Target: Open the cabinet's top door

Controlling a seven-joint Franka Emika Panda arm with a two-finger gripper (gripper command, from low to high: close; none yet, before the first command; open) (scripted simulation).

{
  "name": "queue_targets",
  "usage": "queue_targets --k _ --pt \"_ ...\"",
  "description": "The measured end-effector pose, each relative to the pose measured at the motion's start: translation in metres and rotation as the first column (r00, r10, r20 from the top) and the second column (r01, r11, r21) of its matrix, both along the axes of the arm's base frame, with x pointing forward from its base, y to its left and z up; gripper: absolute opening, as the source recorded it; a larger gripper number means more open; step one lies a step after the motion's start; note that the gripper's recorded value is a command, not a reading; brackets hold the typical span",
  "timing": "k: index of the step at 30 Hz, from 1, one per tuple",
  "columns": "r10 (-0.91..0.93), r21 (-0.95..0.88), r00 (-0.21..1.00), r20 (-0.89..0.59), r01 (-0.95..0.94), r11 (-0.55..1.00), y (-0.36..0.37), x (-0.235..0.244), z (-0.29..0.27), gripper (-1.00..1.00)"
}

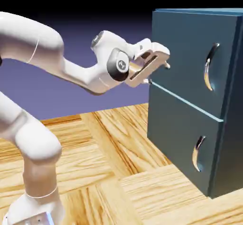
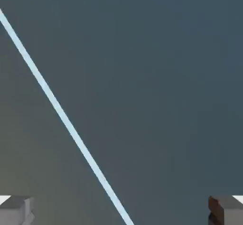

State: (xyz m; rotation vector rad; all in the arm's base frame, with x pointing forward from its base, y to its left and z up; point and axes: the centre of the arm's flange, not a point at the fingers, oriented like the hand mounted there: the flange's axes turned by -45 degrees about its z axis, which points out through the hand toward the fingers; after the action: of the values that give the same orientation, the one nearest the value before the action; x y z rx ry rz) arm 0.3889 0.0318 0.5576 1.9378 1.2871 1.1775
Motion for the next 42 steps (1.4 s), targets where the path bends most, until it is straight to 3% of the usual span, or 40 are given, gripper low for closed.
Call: queue_targets --k 11,24,33,42 --pt "0.237 -0.458 0.966 0.102 -0.166 0.873 -0.015 -0.003 0.023 0.0" --pt "0.438 -0.875 0.896 0.074 -0.152 0.46 -0.054 0.007 0.025 0.0" --pt "0.502 -0.995 0.865 -0.017 -0.064 0.077 -0.091 0.023 0.012 0.0" --pt "0.497 -0.946 0.857 -0.139 0.033 -0.321 -0.133 0.046 -0.011 0.0"
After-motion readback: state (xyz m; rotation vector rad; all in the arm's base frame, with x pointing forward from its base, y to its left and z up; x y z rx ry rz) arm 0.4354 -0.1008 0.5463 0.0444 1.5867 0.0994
